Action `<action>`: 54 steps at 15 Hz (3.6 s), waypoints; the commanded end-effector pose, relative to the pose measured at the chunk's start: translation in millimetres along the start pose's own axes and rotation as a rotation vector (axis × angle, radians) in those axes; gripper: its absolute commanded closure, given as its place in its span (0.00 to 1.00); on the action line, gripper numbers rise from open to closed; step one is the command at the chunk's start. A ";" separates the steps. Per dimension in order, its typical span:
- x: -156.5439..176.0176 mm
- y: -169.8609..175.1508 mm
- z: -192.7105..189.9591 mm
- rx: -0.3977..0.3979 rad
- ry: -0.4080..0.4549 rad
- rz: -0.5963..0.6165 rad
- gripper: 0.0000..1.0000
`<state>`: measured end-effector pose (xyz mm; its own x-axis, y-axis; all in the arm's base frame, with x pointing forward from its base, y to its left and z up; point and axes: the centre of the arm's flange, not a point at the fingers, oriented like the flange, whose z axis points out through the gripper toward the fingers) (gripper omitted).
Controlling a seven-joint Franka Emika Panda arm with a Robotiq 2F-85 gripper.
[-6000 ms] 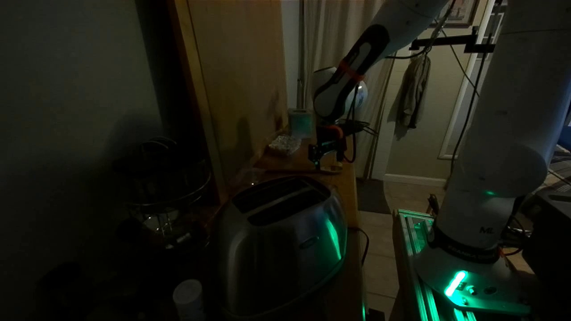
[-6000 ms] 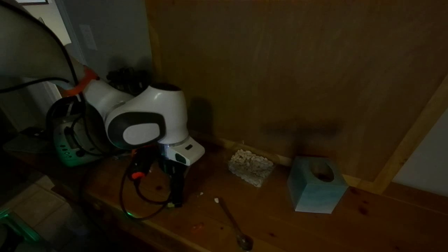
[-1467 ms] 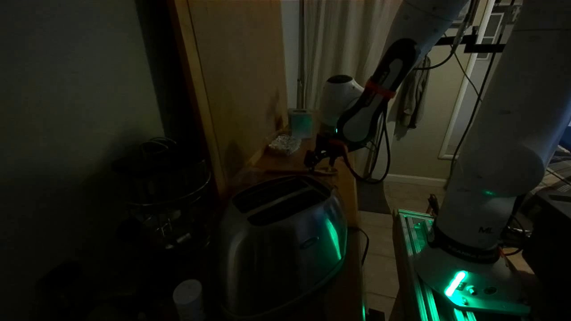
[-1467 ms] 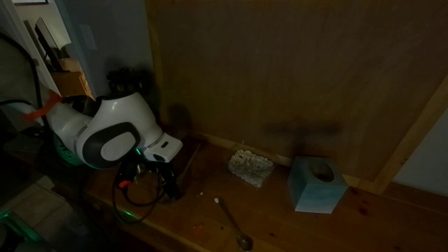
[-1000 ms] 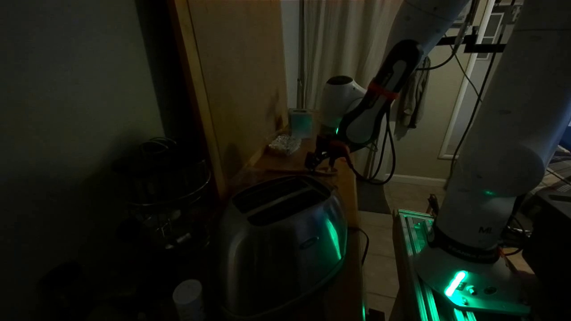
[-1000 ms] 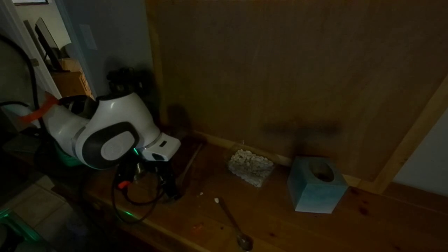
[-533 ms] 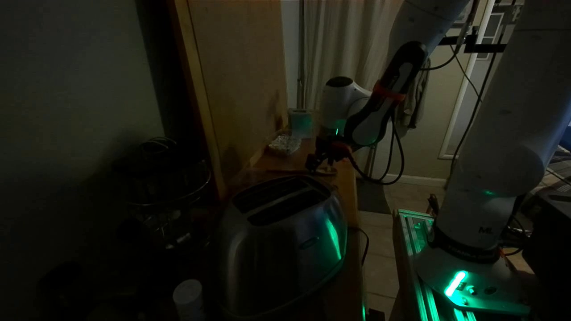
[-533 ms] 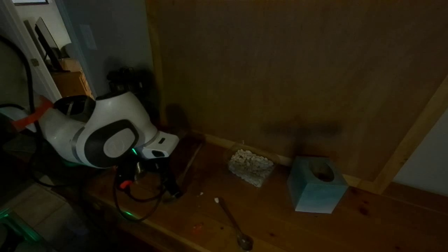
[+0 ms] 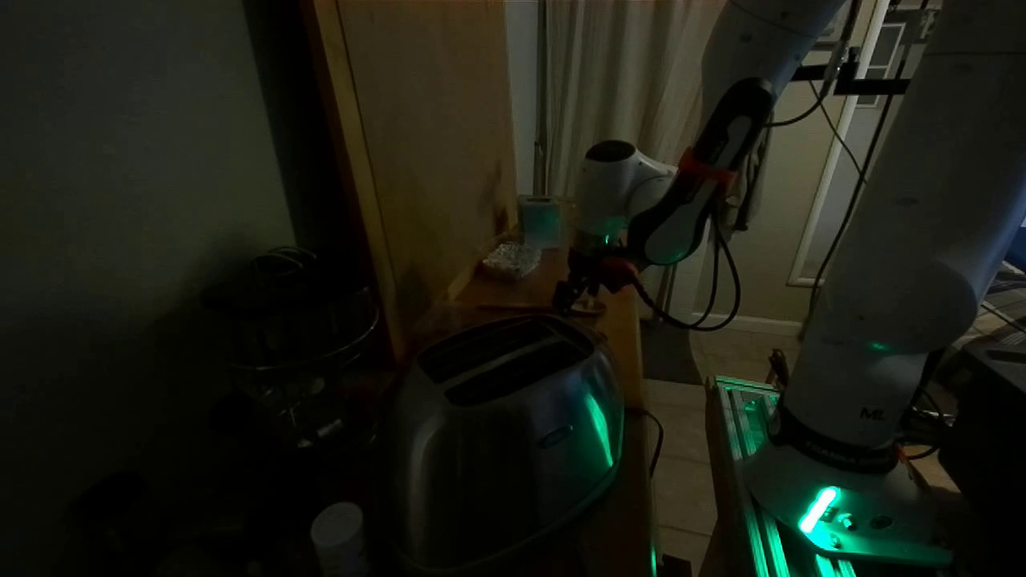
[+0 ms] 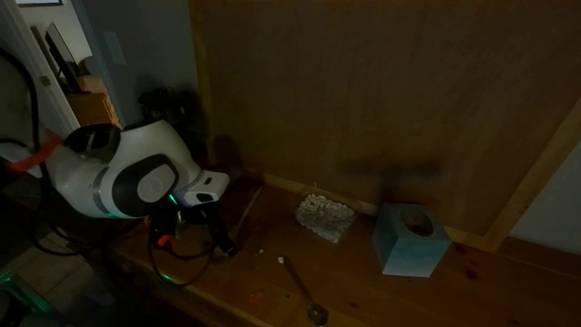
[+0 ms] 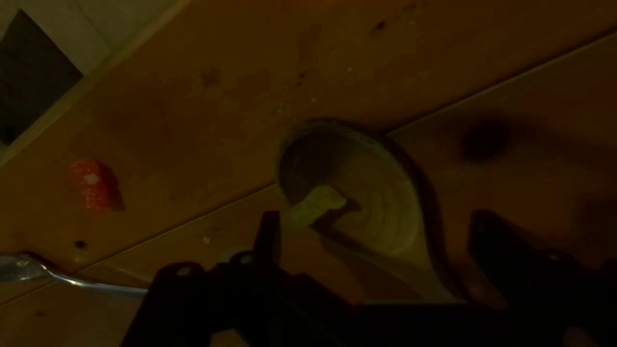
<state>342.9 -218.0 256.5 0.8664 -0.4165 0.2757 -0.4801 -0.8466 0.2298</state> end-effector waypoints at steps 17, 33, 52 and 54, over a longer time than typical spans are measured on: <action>16.3 -21.3 -20.8 0.061 0.023 -0.196 0.00; 33.0 -50.5 -35.1 0.062 0.021 -0.353 0.00; 108.8 -68.0 -4.1 0.189 -0.085 -0.559 0.00; 115.0 -68.0 0.4 0.185 -0.094 -0.563 0.13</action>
<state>455.6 -196.3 276.5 0.9919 0.0847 0.0949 0.0687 -0.9845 0.1615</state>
